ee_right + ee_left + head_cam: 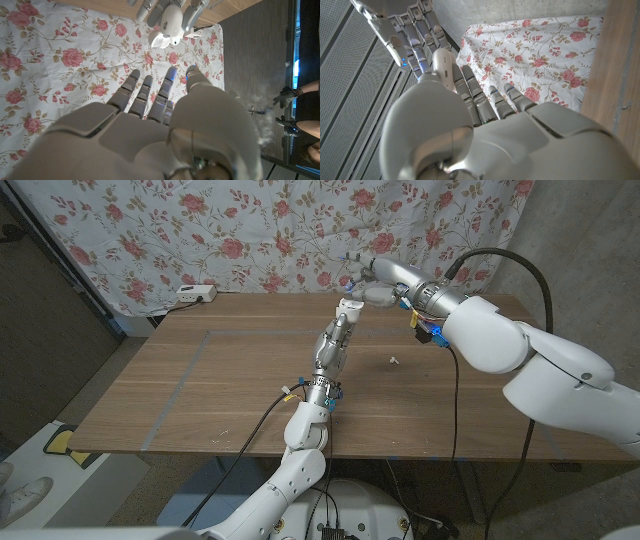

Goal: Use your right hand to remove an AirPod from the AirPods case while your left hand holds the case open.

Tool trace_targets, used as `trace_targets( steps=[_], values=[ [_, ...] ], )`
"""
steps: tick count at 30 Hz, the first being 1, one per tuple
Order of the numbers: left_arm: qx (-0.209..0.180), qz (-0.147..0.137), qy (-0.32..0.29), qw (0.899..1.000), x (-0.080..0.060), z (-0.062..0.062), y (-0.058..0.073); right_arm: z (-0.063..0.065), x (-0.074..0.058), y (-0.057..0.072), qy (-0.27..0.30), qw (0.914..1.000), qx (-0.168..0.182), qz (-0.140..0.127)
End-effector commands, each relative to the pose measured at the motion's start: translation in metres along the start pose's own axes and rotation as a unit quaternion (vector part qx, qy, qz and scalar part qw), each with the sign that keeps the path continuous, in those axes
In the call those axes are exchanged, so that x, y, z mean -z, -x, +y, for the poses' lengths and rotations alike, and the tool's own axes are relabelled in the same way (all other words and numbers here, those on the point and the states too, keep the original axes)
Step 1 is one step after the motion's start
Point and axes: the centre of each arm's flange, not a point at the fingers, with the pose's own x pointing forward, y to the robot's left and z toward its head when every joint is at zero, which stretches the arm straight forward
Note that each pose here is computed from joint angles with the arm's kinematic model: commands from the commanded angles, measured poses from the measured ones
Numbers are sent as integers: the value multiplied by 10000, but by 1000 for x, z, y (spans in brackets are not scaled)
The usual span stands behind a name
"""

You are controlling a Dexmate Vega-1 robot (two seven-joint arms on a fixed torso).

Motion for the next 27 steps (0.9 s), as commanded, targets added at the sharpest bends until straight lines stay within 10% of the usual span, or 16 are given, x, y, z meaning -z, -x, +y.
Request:
trace_targets(
  steps=[1, 27],
  values=[
    [22, 20, -127, 9999, 0, -1, -2, 0, -6, -5, 127, 9998, -127, -19],
    [-72, -78, -295, 9995, -6, -4, -2, 4, -1, -13, 226, 9988, -401, 143]
  ],
)
